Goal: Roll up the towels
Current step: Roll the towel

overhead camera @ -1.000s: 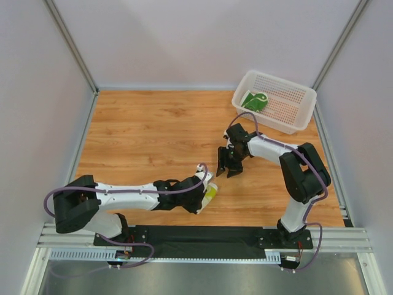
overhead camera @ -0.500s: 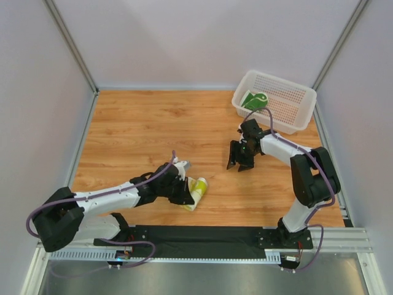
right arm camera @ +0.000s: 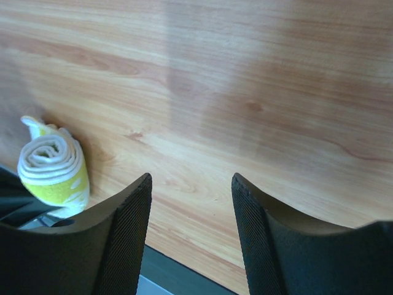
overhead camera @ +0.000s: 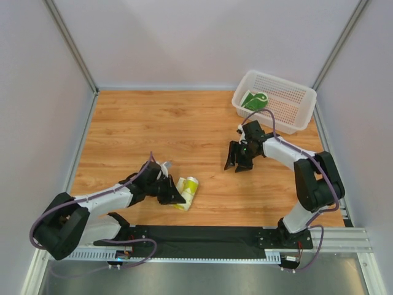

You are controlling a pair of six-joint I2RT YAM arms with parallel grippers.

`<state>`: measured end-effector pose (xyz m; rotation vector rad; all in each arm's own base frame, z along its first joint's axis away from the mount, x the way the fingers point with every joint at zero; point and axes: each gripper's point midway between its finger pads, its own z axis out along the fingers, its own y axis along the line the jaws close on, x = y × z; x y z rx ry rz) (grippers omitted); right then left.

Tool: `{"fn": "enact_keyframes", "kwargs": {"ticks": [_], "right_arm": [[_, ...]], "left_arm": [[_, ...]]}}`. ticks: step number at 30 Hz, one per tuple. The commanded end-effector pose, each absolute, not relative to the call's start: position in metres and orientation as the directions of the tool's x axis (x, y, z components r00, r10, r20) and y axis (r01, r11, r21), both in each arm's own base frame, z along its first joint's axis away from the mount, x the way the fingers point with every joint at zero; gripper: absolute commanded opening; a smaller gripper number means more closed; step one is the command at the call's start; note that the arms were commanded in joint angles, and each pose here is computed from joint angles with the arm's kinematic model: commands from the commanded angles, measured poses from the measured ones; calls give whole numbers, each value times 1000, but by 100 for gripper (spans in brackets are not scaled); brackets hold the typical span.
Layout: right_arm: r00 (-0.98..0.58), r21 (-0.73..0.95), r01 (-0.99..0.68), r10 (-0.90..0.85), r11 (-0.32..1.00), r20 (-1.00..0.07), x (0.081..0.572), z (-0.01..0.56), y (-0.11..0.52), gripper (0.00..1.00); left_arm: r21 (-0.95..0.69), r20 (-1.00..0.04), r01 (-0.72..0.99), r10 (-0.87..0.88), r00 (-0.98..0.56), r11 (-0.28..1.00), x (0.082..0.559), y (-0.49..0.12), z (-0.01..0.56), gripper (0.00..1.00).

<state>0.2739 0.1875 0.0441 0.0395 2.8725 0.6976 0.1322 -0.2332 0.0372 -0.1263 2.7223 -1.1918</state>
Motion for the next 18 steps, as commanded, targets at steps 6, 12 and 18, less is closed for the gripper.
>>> {"fn": "enact_keyframes", "kwargs": {"ticks": [6,12,18], "right_arm": [[-951,718,-232,1,657,-309,248,94,248,62],[-920,733,-352,-72,582,-385,219,94,289,66],[-911,767,-394,-103,507,-400,204,82,332,66]], "left_arm": [[-778,83,-266,-326,-942,569,128,-218,22,0],[-754,155,-364,-390,-908,547,128,-207,17,0],[-714,210,-427,-412,-887,555,126,-196,12,0]]}}
